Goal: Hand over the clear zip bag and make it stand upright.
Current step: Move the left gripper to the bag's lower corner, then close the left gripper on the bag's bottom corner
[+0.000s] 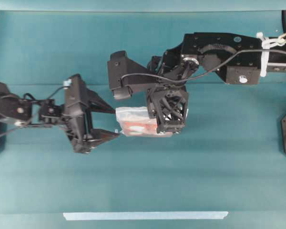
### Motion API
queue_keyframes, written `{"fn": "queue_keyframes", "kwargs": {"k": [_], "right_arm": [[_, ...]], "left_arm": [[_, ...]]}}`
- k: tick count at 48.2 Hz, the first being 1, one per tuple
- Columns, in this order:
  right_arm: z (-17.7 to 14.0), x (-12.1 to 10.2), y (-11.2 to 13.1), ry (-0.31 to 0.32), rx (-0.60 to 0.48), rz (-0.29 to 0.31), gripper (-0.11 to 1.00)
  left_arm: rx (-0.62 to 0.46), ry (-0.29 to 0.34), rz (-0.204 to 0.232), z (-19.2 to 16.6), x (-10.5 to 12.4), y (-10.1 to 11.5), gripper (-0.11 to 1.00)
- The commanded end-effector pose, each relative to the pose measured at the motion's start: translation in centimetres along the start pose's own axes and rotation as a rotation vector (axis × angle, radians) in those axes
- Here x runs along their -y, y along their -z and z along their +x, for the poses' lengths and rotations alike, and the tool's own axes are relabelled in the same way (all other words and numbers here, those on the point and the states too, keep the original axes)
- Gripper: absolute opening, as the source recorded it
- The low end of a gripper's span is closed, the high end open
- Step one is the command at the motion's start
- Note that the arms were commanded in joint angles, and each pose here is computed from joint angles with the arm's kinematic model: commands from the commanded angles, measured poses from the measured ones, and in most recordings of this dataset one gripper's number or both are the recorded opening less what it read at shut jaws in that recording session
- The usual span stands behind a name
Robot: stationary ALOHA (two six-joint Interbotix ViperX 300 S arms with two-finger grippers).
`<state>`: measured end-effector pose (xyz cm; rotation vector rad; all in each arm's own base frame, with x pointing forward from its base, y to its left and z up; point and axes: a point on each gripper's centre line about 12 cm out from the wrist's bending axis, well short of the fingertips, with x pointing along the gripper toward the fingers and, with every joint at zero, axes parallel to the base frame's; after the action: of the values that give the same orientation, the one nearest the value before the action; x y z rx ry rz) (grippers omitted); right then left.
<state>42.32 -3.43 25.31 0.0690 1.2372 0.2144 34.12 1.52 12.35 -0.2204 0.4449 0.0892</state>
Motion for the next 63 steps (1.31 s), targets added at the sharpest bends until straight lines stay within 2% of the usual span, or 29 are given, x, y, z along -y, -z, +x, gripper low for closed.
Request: {"fn": "queue_keyframes", "kwargs": {"k": [1,23,45,49,53,63], "right_arm": [[-0.6,-0.2,-0.3,0.004,0.021,-0.007,0.0],[-0.5,-0.2,-0.2,0.003,0.019,-0.003,0.0],[-0.4,-0.2,-0.2,0.002,0.017,-0.001,0.0],[-0.4,-0.1,-0.2,0.004,0.017,0.003,0.0],[-0.4,-0.2,-0.2,0.002,0.017,0.003,0.0],[-0.3,-0.2,-0.1,0.001,0.013,0.004,0.0]], "left_arm": [[0.036,0.009,0.002,1.2,0.2,-0.8,0.98],[0.016,0.014,0.006,4.7,0.5,-0.6,0.98],[0.022,0.012,0.005,5.2,0.5,-0.8,0.95],[0.024,0.011,0.006,5.2,0.4,-0.9,0.89],[0.02,0.01,0.015,5.2,0.4,-0.7,0.78],[-0.021,0.003,0.053,4.9,0.1,0.8,0.26]]}}
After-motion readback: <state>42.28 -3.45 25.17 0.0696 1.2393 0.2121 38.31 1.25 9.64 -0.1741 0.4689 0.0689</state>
